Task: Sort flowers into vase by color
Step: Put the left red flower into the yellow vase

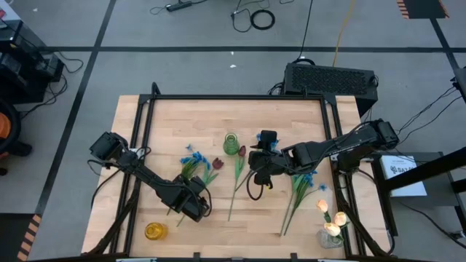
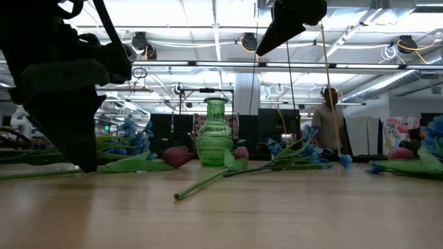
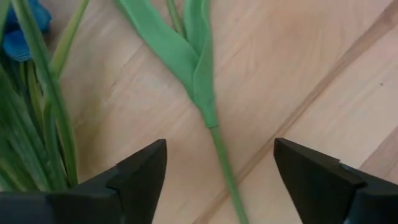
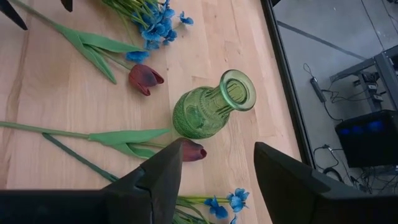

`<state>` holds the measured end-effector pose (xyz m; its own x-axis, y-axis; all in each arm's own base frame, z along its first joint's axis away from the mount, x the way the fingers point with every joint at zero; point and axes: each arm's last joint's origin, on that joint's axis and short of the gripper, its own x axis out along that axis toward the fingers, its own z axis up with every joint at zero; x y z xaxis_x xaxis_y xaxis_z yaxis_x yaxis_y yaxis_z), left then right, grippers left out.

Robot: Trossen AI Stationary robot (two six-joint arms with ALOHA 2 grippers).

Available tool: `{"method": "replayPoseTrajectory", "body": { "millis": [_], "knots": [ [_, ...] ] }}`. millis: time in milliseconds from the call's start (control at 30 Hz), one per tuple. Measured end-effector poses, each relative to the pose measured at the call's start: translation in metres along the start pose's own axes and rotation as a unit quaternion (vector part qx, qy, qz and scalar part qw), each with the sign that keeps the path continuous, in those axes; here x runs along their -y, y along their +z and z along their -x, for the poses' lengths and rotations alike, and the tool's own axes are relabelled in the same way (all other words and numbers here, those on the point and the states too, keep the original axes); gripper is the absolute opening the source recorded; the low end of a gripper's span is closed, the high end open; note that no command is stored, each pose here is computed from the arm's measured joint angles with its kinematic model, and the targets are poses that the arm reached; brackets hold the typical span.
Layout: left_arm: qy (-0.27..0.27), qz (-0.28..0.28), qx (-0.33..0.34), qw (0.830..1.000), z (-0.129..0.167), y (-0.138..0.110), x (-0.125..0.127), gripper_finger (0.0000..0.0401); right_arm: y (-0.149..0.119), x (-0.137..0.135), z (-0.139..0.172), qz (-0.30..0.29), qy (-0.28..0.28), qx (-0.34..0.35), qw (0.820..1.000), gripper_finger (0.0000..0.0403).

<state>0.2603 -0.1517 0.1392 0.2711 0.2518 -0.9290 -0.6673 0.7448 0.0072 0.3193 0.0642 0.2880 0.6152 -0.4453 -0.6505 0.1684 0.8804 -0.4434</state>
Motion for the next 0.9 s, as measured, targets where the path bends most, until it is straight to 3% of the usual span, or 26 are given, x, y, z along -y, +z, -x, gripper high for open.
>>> {"method": "replayPoseTrajectory", "body": {
  "millis": [467,900],
  "knots": [
    [0.013,0.003,-0.006,1.000,-0.012,0.001,0.002,0.0180,0.000,0.000,0.000,0.000,0.000,0.000,1.000,0.0192],
    [0.013,-0.033,-0.021,0.999,-0.015,0.003,0.001,0.0077,0.000,0.000,0.000,-0.001,0.000,0.000,1.000,0.0192]
  ]
}}
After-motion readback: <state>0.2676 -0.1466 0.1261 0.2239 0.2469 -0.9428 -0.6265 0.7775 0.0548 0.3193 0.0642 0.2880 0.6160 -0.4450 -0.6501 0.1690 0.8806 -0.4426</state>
